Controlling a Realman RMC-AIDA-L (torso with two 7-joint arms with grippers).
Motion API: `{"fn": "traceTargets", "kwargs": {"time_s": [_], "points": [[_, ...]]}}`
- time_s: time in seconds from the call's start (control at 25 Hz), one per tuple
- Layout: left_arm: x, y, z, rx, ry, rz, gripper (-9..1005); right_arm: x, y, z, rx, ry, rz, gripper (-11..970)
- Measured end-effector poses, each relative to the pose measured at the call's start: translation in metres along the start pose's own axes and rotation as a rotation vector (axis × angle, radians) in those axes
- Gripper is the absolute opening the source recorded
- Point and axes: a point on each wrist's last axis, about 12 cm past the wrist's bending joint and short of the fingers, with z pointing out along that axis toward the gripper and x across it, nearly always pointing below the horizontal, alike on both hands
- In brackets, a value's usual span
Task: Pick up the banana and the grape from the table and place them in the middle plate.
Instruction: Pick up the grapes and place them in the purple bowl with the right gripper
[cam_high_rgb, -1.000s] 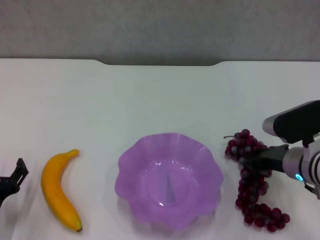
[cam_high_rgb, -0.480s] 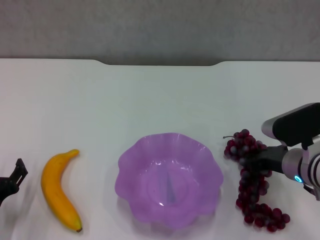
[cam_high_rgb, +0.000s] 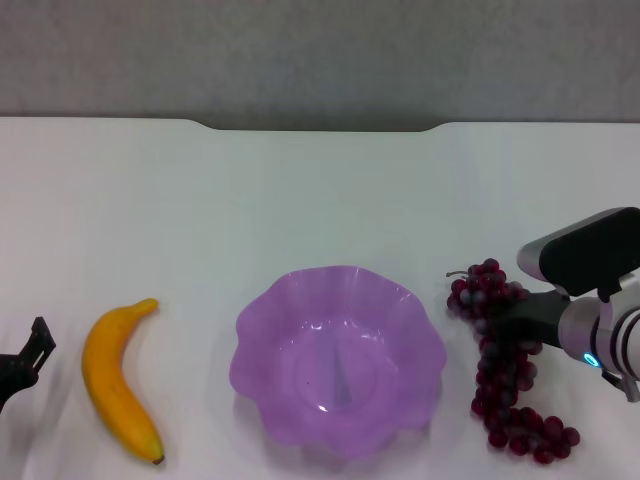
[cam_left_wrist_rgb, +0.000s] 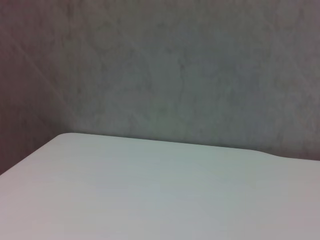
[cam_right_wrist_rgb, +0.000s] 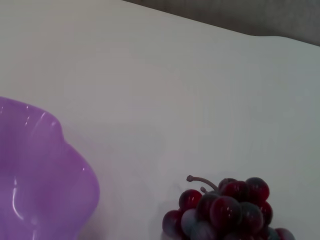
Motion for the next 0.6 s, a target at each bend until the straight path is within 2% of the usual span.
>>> {"fn": "traceTargets", "kwargs": {"time_s": [0.44, 0.6], "points": [[-0.0001, -0.0002, 0.0000, 0.000, 0.000, 0.000, 870, 0.0009, -0.0004, -0.0002, 0.003, -0.007, 0.002, 133], [-0.0002, -0.0001, 0.0000, 0.000, -0.001, 0.000, 869, 0.0012, -0.0005, -0.0002, 0.003, -0.009, 0.002, 133]]}}
